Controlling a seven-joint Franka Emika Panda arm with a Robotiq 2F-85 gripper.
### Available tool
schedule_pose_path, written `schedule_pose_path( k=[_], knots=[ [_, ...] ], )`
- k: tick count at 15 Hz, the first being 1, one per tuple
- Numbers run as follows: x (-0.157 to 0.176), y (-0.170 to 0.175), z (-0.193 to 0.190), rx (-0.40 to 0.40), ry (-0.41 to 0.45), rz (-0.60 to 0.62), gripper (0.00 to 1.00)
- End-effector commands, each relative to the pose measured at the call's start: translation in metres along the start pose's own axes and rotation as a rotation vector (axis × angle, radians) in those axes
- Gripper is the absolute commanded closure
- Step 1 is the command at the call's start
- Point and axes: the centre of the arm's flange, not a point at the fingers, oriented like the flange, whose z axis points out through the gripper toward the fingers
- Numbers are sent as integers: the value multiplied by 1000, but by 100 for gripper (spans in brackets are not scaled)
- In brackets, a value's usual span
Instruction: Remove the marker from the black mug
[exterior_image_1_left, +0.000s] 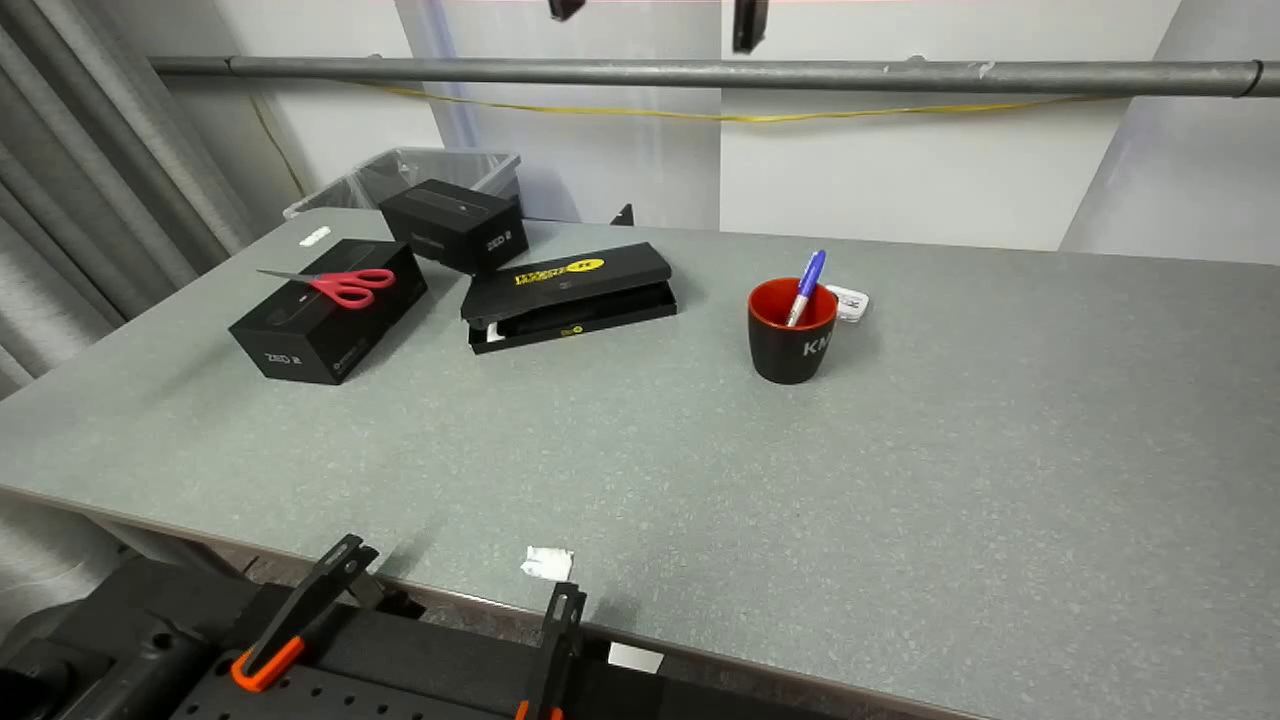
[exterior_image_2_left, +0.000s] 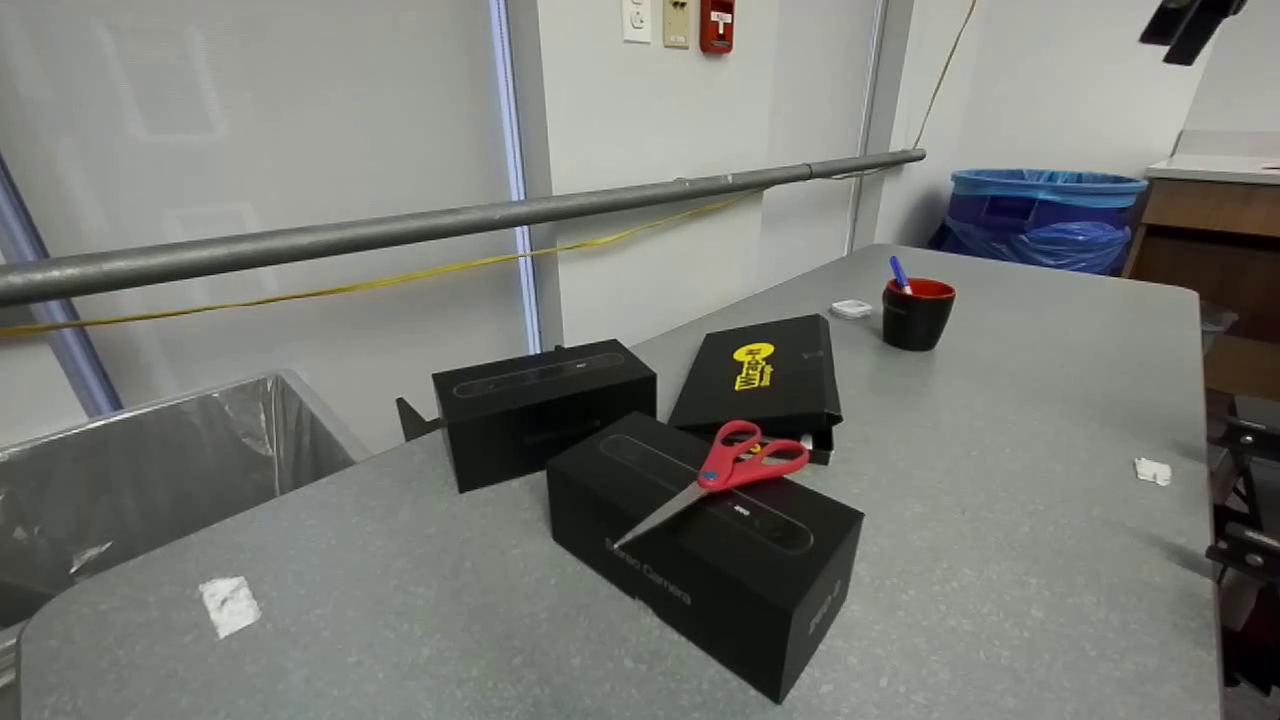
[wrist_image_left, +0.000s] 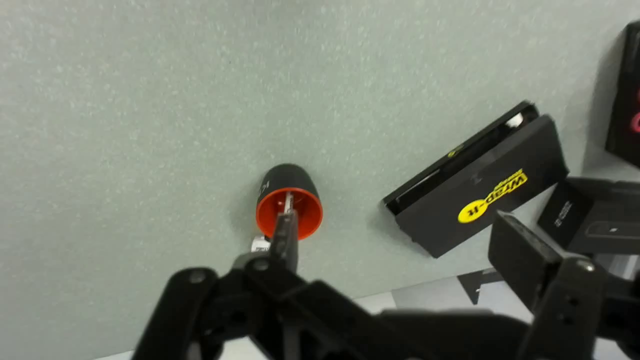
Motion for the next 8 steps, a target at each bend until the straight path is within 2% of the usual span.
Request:
schedule_pose_path(
  k=[1,3,5,6,7,8],
  knots=[
    [44,2,54,-87,64,105,0],
    [59,8,75,-103,71,150,0],
    [67,17,91,-94,30,184,0],
    [66,22,92,-42,-18,182,0],
    [45,11,87,-74,22,154,0],
    [48,15,94,-68,5,166,0]
  ],
)
